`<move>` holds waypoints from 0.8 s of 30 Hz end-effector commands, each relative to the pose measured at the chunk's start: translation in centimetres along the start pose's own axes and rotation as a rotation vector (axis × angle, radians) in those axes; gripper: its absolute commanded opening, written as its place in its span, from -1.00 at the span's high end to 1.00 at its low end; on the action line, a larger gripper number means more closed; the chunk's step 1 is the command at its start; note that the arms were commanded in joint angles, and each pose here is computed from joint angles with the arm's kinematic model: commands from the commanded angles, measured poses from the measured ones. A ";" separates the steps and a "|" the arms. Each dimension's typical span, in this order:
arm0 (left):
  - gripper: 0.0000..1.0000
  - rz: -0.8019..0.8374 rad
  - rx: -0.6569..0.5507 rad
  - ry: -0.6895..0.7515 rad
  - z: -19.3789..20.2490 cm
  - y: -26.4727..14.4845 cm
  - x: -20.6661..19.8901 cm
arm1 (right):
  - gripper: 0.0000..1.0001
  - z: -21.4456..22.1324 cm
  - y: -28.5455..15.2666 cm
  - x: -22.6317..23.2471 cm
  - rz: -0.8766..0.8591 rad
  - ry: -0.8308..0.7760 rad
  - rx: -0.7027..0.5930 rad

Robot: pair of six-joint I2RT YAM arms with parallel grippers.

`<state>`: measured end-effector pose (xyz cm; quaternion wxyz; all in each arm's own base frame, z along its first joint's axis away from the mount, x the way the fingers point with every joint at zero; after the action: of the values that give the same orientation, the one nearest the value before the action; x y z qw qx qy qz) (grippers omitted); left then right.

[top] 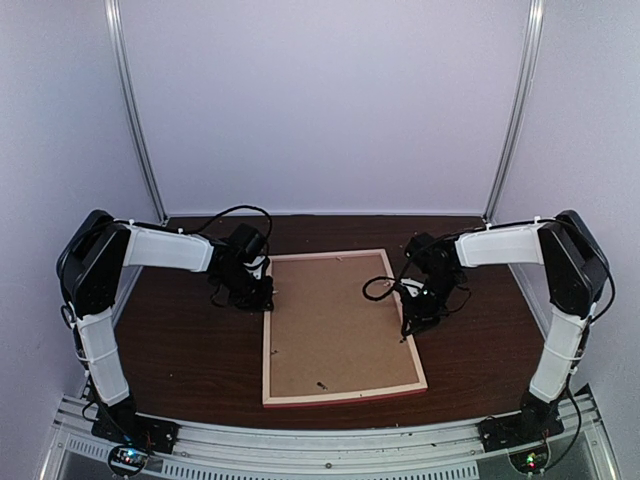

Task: Put the photo into the frame
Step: Press the fastener onto the backboard.

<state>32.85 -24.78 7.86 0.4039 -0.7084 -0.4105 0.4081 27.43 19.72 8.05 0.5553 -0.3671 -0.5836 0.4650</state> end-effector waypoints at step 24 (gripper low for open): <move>0.28 -0.006 0.013 0.053 0.1 0.8 -0.4 | 0.14 -1.2 -0.2 -1.5 0.003 0.018 -0.008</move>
<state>33.02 -25.07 7.84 0.4076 -0.7162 -0.4046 0.3965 28.13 18.54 8.02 0.5520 -0.3594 -0.5869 0.4708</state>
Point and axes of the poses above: each gripper's point midway between its finger pads, its own y axis out along the fingers, its own x axis along the line the jaws close on, z = x × y, the point moved 6 cm from there along -y, back along the fingers, and after that the axes turned 10 degrees about y, right-handed, at the moved point
